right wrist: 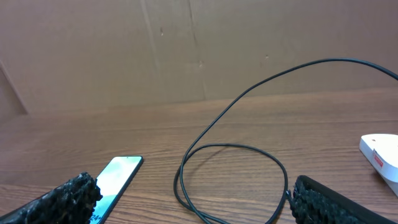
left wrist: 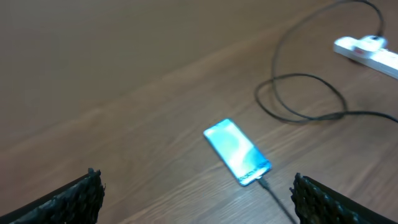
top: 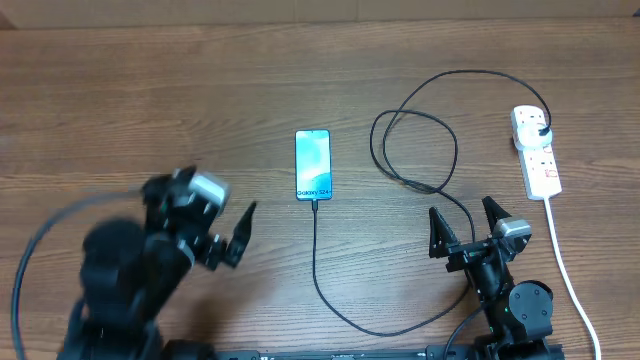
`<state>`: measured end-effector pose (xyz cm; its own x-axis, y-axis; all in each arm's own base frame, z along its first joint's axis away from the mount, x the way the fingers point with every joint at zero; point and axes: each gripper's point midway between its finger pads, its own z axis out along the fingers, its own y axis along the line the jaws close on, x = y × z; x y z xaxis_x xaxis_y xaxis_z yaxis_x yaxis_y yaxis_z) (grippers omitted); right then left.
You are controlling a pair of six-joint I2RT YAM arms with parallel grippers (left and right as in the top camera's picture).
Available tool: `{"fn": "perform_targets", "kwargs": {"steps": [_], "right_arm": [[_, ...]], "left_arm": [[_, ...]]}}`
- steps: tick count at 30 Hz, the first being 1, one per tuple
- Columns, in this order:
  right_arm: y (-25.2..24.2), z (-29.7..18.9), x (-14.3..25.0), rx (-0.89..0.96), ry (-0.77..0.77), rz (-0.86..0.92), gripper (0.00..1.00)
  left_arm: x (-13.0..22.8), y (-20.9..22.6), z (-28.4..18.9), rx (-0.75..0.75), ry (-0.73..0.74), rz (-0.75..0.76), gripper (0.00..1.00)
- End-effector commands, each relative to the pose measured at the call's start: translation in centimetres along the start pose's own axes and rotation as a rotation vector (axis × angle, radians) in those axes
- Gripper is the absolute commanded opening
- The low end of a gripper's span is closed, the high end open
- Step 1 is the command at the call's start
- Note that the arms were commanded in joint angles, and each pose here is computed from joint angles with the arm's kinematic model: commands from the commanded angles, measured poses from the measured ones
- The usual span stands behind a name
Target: Plug charger to phone and switch on socket
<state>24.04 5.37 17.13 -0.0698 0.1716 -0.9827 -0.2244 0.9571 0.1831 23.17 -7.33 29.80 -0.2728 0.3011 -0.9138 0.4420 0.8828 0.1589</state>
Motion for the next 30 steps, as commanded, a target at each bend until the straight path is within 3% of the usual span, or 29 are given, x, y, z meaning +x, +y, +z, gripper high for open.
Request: {"fn": "perform_targets", "kwargs": {"steps": [1, 7, 12, 19, 23, 30], "right_arm": [[-0.5, 0.0, 0.1, 0.02, -0.009, 0.011, 1.0], [-0.5, 0.0, 0.1, 0.02, -0.009, 0.011, 1.0], [-0.5, 0.0, 0.1, 0.02, -0.009, 0.011, 1.0], [-0.5, 0.0, 0.1, 0.02, -0.009, 0.011, 1.0], [-0.5, 0.0, 0.1, 0.02, -0.009, 0.011, 1.0], [-0.5, 0.0, 0.1, 0.02, -0.009, 0.011, 1.0]], "left_arm": [[2.4, 0.8, -0.9, -0.084, 0.004, 0.02, 0.99], [6.1, 3.1, -1.4, -0.283, -0.048, -0.244, 1.0], [9.0, 3.6, 1.0, -0.326, -0.104, -0.313, 1.0], [11.5, 4.8, 2.5, -0.387, -0.298, -0.454, 1.0], [12.6, 5.3, 2.5, -0.423, -0.356, -0.465, 1.0], [14.9, 5.3, 3.7, -0.435, -0.315, -0.465, 0.99]]}}
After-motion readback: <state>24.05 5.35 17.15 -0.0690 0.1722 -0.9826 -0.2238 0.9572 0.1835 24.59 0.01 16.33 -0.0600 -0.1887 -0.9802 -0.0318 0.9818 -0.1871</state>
